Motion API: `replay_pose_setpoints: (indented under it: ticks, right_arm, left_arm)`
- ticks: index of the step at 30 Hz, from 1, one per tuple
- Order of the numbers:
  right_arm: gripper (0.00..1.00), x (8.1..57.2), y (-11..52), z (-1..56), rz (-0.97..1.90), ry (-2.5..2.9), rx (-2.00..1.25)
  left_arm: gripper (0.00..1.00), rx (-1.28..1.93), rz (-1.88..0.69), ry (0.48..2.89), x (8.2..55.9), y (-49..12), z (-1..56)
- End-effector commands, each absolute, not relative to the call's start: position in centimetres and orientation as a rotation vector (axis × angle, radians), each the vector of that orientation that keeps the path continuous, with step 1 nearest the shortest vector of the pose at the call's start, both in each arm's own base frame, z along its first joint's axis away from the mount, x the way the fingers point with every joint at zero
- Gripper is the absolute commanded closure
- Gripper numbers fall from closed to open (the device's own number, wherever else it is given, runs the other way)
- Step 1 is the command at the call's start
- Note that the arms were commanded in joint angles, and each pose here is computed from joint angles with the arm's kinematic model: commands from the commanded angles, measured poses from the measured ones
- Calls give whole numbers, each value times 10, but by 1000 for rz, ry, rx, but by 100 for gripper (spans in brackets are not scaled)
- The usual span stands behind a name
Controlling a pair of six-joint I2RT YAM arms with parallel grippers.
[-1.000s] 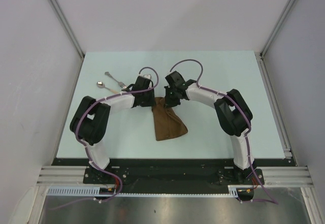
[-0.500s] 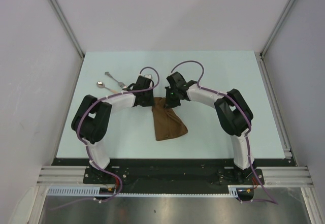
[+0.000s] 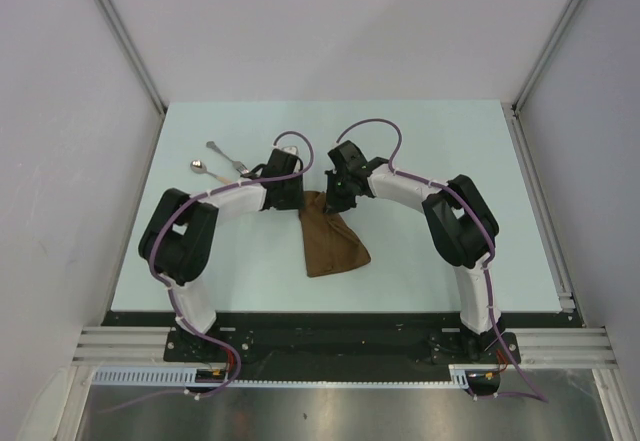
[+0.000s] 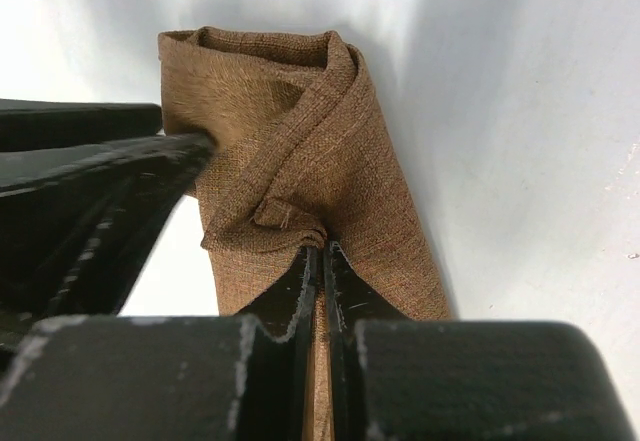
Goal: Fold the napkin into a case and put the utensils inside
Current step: Stuff the top corner of the smaller-rectangle-folded napkin into the folded napkin.
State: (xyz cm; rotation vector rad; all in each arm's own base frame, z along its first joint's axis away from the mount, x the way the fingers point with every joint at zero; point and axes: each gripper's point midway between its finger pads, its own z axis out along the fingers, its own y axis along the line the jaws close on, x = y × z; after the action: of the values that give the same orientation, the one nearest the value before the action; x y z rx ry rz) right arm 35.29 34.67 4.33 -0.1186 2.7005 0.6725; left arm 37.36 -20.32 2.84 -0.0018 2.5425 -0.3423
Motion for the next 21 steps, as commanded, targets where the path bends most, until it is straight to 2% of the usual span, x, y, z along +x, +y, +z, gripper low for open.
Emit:
replay_pose_setpoints:
  ticks: [1, 3, 5, 7, 21]
  right_arm:
    - [100, 358, 353, 63, 696, 2660, -149]
    - [100, 358, 352, 64, 695, 2658, -147]
    - [100, 359, 351, 67, 699, 2654, -142]
    - [100, 358, 351, 67, 700, 2654, -142]
    - [100, 356, 349, 67, 736, 2661, -127]
  left_arm:
    - [62, 20, -261, 2361, 388, -200, 84]
    - [67, 43, -250, 2314, 391, -204, 93]
    - [76, 63, -252, 2282, 393, -207, 100]
    - [80, 84, -259, 2282, 395, -212, 101]
    - [79, 234, -241, 2434, 384, -232, 61]
